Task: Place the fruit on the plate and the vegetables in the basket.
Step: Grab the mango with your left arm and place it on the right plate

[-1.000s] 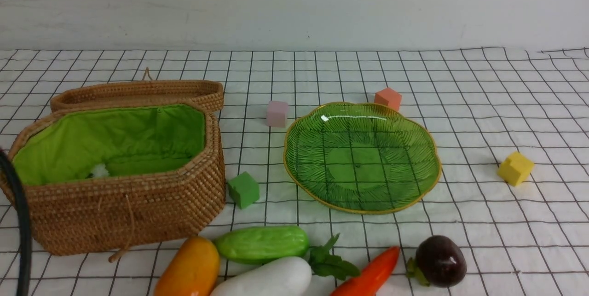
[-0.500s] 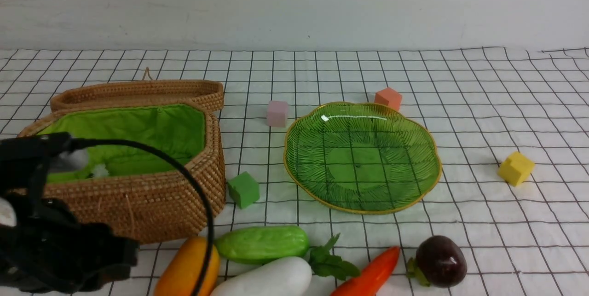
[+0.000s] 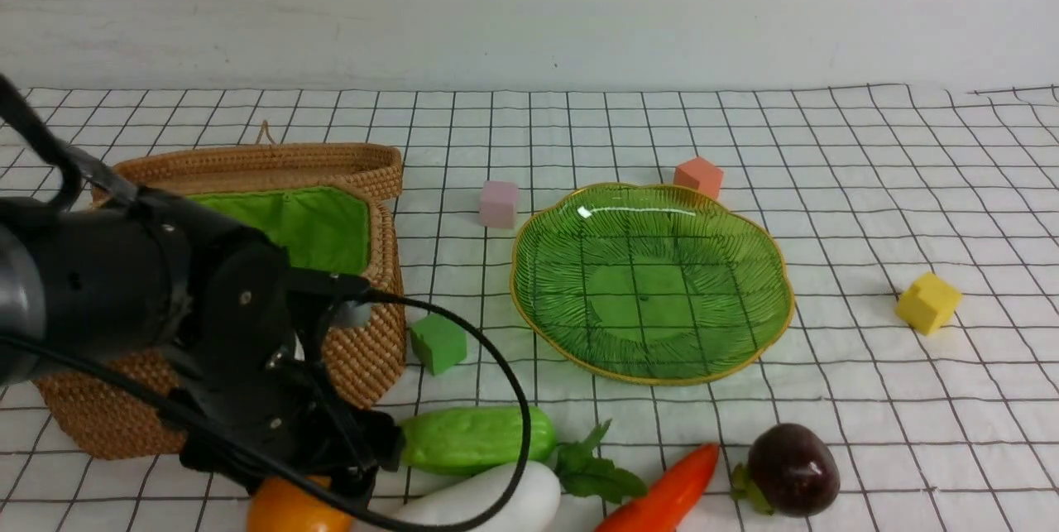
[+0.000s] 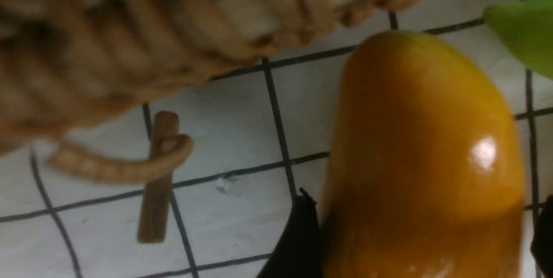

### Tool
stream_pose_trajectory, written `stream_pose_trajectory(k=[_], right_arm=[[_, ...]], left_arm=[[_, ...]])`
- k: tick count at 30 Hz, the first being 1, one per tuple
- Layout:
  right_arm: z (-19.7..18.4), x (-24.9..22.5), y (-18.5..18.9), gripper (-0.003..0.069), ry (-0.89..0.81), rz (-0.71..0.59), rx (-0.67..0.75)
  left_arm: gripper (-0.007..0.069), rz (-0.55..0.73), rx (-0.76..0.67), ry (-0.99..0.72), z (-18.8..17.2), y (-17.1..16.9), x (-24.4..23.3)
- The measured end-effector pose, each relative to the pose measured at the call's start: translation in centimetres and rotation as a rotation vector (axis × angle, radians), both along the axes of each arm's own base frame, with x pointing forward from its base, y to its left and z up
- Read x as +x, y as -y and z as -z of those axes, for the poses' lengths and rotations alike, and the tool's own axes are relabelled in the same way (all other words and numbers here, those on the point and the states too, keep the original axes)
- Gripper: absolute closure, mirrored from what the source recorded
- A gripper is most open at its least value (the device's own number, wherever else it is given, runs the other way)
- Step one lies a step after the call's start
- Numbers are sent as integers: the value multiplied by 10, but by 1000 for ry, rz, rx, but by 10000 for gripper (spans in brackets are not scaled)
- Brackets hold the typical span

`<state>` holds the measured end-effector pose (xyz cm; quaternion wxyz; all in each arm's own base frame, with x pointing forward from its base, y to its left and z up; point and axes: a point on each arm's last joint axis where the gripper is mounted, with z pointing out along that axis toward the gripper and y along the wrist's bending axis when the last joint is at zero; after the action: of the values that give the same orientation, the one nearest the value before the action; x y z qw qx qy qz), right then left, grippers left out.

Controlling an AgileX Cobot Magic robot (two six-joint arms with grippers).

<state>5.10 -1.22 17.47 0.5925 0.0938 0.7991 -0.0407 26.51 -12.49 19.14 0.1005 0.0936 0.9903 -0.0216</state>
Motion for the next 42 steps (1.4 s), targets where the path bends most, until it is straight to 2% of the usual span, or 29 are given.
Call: stream_pose_trajectory(k=[5, 10, 15, 18, 22, 27, 30, 37, 42], right_arm=[[0, 0, 0, 421, 0, 0, 0], [0, 0, 0, 421, 0, 0, 0], [0, 0, 0, 421, 0, 0, -1], [0, 0, 0, 421, 0, 0, -1], [0, 0, 0, 421, 0, -1, -2], [0, 0, 0, 421, 0, -1, -3], [0, 0, 0, 421, 0, -1, -3], [0, 0, 0, 421, -1, -1, -3], [0, 0, 0, 421, -1, -1, -3]], left_arm=[[60, 23, -6, -20, 4, 2, 0], [60, 24, 19, -80, 2, 0, -6], [60, 19, 0, -61, -29, -3, -12], [60, 11, -66, -11, -56, 0, -14], [60, 22, -285, 53, -100, 17, -13], [60, 26, -471, 166, -129, 46, 26], [60, 18, -501, 196, -126, 65, 64], [60, 30, -508, 176, -80, 112, 144], [56, 51, -498, 151, -60, 127, 165]])
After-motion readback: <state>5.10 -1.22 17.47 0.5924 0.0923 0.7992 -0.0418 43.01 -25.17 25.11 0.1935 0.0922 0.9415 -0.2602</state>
